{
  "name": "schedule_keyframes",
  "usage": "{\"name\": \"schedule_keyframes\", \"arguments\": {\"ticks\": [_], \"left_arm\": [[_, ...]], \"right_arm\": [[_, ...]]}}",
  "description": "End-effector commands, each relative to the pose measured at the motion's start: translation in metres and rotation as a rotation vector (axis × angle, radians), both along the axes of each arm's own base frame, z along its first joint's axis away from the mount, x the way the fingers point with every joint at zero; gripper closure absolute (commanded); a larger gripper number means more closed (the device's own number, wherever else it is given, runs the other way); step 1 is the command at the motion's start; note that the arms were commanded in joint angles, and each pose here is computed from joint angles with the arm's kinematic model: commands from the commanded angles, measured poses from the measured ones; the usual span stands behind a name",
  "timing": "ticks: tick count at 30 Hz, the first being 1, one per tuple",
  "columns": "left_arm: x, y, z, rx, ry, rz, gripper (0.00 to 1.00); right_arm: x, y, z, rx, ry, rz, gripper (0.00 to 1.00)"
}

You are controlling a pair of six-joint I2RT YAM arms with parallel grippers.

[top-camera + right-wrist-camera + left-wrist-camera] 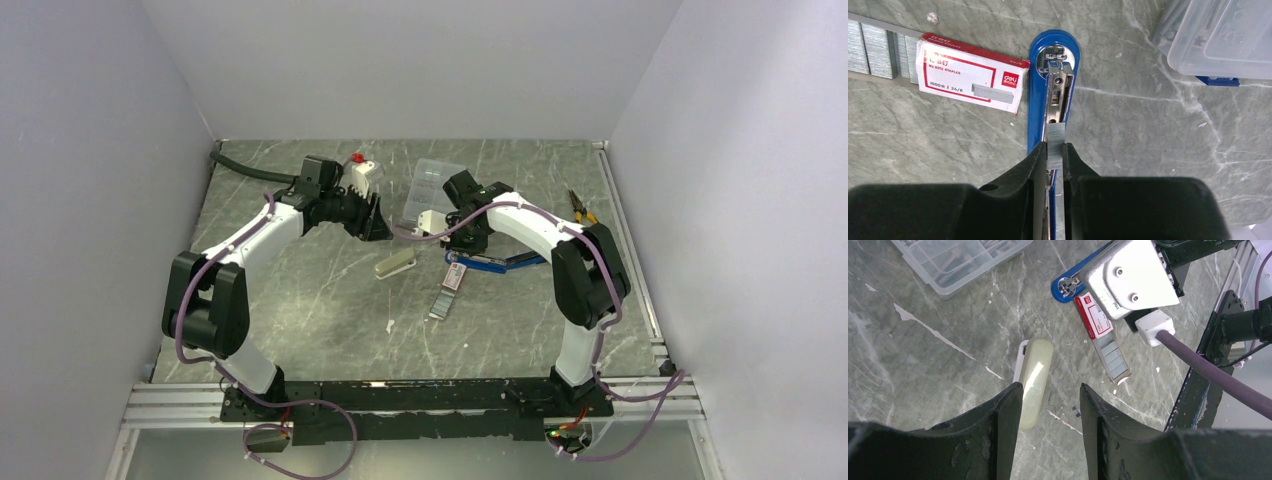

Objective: Load the staples into the stapler

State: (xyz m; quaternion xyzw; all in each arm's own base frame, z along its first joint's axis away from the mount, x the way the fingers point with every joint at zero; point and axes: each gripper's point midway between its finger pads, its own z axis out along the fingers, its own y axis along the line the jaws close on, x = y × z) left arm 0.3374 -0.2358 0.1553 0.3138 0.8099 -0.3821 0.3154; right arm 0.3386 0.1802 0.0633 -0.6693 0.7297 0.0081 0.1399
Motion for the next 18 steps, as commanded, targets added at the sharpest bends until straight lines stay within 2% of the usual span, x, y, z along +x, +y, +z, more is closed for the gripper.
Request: {"name": "schedule_keyframes", "arguments": {"ticks": [1,18], "left_arm": [[0.005,-0.0044,0.018,-0.028,-0.04,-0.02,0.49],[0.0064,-0.0039,0.0181,-0.026,-0.039,-0.019,0.49]], "right_arm": [[0.0092,0.0001,0.0082,-0.011,-0.03,-0.02,0.88],[0.0114,-0.004,0.0024,-0.044,-0.033,-0.022,0.88]]}}
